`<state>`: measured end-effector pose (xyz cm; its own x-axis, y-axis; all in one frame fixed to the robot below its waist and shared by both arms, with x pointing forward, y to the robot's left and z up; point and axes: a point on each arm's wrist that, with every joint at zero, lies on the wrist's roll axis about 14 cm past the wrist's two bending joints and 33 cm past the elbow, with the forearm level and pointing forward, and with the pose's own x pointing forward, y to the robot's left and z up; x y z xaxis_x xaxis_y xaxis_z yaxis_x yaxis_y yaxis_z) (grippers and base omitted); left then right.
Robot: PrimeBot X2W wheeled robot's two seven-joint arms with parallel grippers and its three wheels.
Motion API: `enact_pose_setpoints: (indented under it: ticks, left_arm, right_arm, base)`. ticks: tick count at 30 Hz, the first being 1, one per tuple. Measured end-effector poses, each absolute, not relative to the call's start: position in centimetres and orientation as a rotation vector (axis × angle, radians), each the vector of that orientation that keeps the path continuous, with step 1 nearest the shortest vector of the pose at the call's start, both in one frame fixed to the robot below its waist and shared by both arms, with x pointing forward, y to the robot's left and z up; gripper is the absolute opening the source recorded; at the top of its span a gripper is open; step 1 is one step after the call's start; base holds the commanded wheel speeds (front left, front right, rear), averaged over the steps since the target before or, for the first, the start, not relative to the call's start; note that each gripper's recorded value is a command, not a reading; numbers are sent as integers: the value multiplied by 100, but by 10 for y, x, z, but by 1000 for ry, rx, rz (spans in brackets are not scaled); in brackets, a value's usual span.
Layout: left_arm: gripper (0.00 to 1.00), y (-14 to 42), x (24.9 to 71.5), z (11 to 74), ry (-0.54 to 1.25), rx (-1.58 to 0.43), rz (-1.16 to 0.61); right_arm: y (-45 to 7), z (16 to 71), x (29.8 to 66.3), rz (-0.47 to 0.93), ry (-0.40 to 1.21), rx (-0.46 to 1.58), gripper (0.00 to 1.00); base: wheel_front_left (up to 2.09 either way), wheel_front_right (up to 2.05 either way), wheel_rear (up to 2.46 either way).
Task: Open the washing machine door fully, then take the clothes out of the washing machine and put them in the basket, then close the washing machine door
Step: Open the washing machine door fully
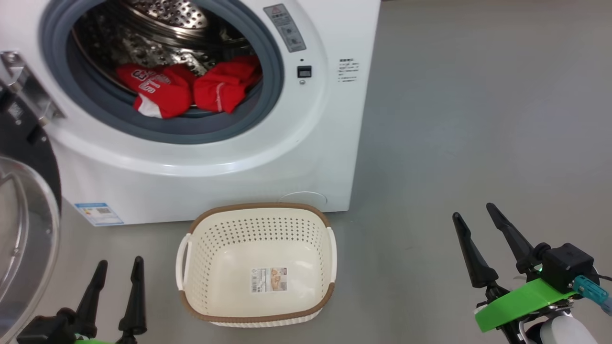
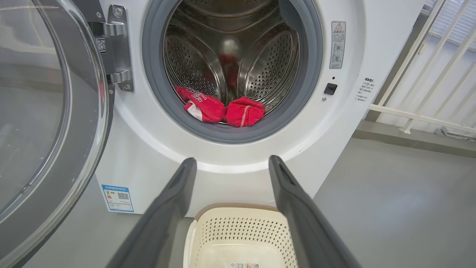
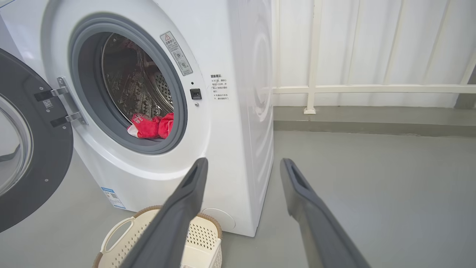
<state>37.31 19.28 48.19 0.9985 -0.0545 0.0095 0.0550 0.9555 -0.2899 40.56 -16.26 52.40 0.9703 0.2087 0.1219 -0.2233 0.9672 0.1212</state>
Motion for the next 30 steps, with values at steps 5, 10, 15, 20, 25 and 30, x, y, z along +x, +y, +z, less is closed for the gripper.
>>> enact_pose_setpoints:
  ticks: [5, 10, 15, 20, 25, 30]
  left_arm:
    - [100, 184, 379, 479, 9, -297, -80]
    - [100, 181, 382, 477, 15, -298, -90]
    - [100, 179, 384, 476, 18, -295, -97]
    - [100, 180, 384, 477, 16, -290, -93]
    - [100, 182, 384, 476, 16, -287, -87]
    - [100, 183, 384, 476, 15, -278, -87]
  right_arm:
    - [-175, 523, 402, 185, -107, 131, 100]
    - [-181, 522, 400, 165, -104, 130, 100]
    - [-186, 521, 400, 148, -103, 131, 100]
    - [-188, 521, 401, 142, -104, 132, 100]
    - [-187, 520, 402, 144, -102, 135, 100]
    - [-186, 519, 403, 145, -101, 136, 100]
  base:
    - [0, 0, 0]
    - [0, 0, 0]
    - [0, 0, 0]
    - [0, 0, 0]
    - [0, 0, 0]
    - [0, 0, 0]
